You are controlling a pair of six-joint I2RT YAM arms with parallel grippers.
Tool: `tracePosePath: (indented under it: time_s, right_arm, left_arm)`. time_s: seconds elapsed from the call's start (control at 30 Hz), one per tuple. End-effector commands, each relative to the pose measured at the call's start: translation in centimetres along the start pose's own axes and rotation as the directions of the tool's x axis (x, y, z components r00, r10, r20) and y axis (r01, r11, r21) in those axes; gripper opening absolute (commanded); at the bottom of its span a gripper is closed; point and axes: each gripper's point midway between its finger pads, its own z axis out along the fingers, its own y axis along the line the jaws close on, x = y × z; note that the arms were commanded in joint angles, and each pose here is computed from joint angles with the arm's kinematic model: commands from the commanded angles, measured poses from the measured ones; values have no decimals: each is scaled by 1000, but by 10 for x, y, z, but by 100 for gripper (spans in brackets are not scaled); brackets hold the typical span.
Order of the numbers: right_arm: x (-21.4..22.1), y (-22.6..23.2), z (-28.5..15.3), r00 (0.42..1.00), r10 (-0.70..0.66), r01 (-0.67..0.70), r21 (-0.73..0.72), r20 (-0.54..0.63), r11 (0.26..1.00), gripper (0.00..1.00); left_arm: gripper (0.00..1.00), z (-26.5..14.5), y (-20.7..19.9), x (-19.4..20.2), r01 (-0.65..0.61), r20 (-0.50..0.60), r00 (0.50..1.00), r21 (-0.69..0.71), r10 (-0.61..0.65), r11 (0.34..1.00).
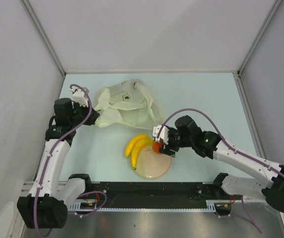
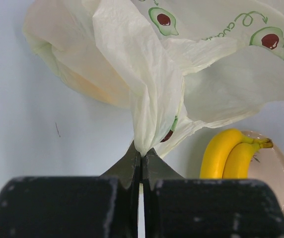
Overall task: Take the fake fruits out of the plastic bag
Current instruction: Place the fake fruit on the plate.
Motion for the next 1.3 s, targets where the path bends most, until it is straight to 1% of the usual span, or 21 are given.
tracePosePath:
  time_s: [0.0,0.03,0.13,0.3,0.6,0.87,1.03,1.07,1.1,1.17,1.2,1.27]
  right_arm:
    - [25,14,-7,997,-26,28,24,-69,999,0]
    - [30,15,-8,996,-46,51,56,-72,997,0]
    - [42,17,-6,991,-97,104,90,-88,990,0]
    - [55,12,-3,985,-120,134,117,-121,984,0]
    - [62,16,6,988,-113,126,113,-109,986,0]
    - [60,18,6,992,-88,98,115,-95,988,0]
    - [32,20,11,997,-72,71,113,0,991,0]
    - [30,22,15,997,-73,72,96,6,993,0]
    - [23,25,18,996,-78,75,76,40,994,0]
    - [21,29,24,995,-81,79,47,55,996,0]
    - [13,30,27,993,-77,74,36,92,997,0]
    - [6,36,34,989,-79,78,9,124,997,0]
  left_arm:
    - [0,-5,-19,-24,-20,60,998,58,17,998]
    - [0,-5,-21,-24,-21,60,998,66,18,998]
    - [0,-8,-25,-24,-26,63,998,73,21,997]
    - [0,-8,-26,-17,-23,50,999,79,19,997]
    - [0,-12,-25,-21,-41,60,997,62,38,997]
    - [0,-15,-25,-13,-38,49,998,63,35,997]
    - [0,-13,-25,-15,-34,57,998,65,31,997]
    - [0,-12,-26,-13,-31,52,998,70,28,997]
    - [0,-11,-26,-12,-26,46,999,74,22,997]
    - [0,-10,-27,-10,-18,38,999,84,15,996]
    - [0,-9,-28,-9,-12,33,999,86,9,996]
    - [0,-10,-29,-9,-11,32,999,93,8,996]
